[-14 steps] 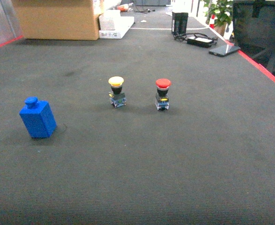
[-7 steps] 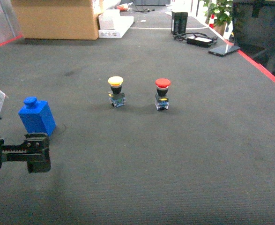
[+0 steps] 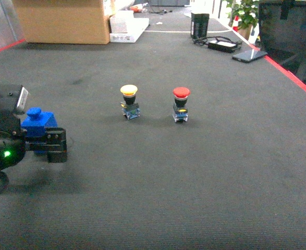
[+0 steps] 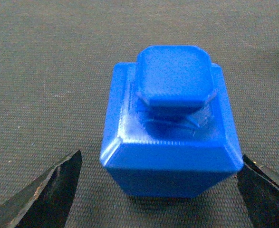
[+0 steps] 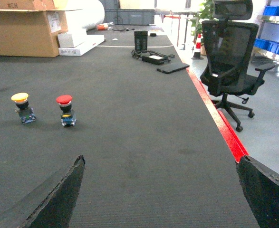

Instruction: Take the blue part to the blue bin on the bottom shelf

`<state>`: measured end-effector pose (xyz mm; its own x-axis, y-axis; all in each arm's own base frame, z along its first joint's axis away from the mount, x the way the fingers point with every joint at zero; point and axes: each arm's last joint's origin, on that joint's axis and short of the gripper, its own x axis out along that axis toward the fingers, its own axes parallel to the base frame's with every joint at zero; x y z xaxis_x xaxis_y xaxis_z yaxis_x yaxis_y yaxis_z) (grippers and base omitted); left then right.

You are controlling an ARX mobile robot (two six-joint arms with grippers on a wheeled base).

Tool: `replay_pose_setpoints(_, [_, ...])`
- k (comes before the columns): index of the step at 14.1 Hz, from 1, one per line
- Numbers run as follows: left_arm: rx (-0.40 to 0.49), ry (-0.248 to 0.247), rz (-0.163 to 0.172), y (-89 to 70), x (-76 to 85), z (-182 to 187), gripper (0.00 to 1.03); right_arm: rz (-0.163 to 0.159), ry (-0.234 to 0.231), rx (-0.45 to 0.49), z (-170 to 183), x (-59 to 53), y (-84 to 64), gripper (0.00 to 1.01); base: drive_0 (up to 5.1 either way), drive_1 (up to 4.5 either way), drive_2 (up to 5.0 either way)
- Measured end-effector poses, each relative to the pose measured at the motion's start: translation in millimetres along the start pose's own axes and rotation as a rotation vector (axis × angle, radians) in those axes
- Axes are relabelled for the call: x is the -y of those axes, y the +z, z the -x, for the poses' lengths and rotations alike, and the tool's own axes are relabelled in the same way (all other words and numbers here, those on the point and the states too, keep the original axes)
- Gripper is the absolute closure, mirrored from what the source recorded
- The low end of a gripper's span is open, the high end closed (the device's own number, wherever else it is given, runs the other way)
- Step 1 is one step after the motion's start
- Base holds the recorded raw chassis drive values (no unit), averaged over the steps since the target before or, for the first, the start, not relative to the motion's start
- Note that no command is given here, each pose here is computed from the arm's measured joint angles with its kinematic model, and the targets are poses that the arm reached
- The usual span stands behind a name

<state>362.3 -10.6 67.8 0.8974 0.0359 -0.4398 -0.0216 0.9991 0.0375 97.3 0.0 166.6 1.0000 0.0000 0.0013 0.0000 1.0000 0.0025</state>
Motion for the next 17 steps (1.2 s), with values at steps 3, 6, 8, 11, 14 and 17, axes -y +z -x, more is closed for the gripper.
replay_pose_setpoints(3, [0.019, 0.021, 0.008, 1.5, -4.3, -23, 0.05, 0.0, 0.0, 0.0, 0, 0.0, 0.0, 0.03, 0.0, 0.0, 0.0])
replay_pose_setpoints(6, [0.029, 0.035, 0.015, 7.3, -9.4, -30, 0.43, 0.0, 0.0, 0.0, 0, 0.0, 0.0, 0.03, 0.0, 0.0, 0.0])
replay_pose_setpoints(8, [0.033, 0.045, 0.023, 7.6, -9.5, -29, 0.58, 0.0, 0.0, 0.0, 0, 0.0, 0.0, 0.03, 0.0, 0.0, 0.0])
replay_pose_setpoints(11, [0.093, 0.099, 0.077, -13.8, 1.9, 22, 0.58, 0.0, 0.0, 0.0, 0, 0.0, 0.0, 0.03, 0.0, 0.0, 0.0])
replay_pose_setpoints(14, [0.105, 0.11, 0.084, -35.1, 3.9, 115, 0.58, 0.0, 0.0, 0.0, 0, 0.0, 0.0, 0.03, 0.0, 0.0, 0.0])
replay_pose_setpoints(17, [0.185, 0.111, 0.065, -7.5, 9.4, 195, 0.58, 0.0, 0.0, 0.0, 0, 0.0, 0.0, 0.03, 0.0, 0.0, 0.0])
